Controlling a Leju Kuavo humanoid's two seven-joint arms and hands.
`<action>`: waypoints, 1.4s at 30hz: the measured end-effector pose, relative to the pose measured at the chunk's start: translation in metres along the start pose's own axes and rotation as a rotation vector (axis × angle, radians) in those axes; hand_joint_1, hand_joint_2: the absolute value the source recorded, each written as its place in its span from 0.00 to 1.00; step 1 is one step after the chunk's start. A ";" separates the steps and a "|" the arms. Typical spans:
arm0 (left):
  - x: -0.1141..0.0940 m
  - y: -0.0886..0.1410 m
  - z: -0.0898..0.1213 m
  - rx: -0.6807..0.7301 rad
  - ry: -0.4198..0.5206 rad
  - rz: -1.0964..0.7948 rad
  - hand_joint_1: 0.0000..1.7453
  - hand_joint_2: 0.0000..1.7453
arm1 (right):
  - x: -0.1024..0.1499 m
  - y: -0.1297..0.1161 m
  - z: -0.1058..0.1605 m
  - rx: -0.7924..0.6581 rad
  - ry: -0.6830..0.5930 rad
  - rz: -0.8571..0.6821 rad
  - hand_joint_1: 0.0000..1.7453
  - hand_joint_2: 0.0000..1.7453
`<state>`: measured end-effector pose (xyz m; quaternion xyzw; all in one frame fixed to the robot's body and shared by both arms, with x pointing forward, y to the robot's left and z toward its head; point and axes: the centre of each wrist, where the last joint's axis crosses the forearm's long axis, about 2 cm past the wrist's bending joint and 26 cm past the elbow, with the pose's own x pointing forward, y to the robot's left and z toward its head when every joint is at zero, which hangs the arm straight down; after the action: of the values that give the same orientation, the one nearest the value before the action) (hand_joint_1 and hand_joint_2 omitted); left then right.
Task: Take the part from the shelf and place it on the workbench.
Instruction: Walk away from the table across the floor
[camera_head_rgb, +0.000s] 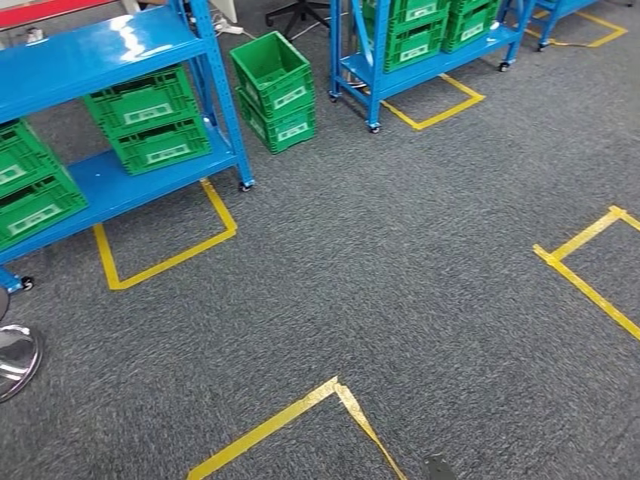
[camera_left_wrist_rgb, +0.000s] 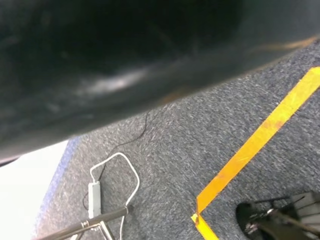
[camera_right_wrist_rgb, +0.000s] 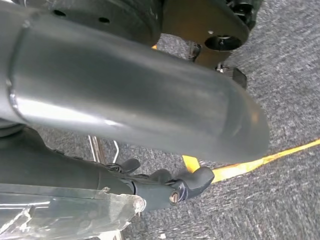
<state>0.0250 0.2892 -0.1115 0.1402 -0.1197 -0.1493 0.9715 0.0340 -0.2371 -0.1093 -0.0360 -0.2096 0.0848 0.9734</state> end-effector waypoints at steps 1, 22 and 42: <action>0.000 0.000 0.000 0.000 0.000 0.000 0.00 0.00 | -0.001 0.000 0.000 0.000 0.001 0.000 0.00 0.00; 0.000 0.001 0.000 0.002 0.001 -0.002 0.00 0.00 | 0.001 -0.001 0.000 -0.003 -0.004 0.012 0.00 0.00; 0.001 0.005 -0.002 0.004 -0.002 -0.003 0.00 0.00 | 0.003 -0.002 -0.001 -0.010 -0.011 0.010 0.00 0.00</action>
<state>0.0277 0.2938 -0.1113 0.1421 -0.1210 -0.1505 0.9708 0.0378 -0.2389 -0.1091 -0.0417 -0.2153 0.0890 0.9716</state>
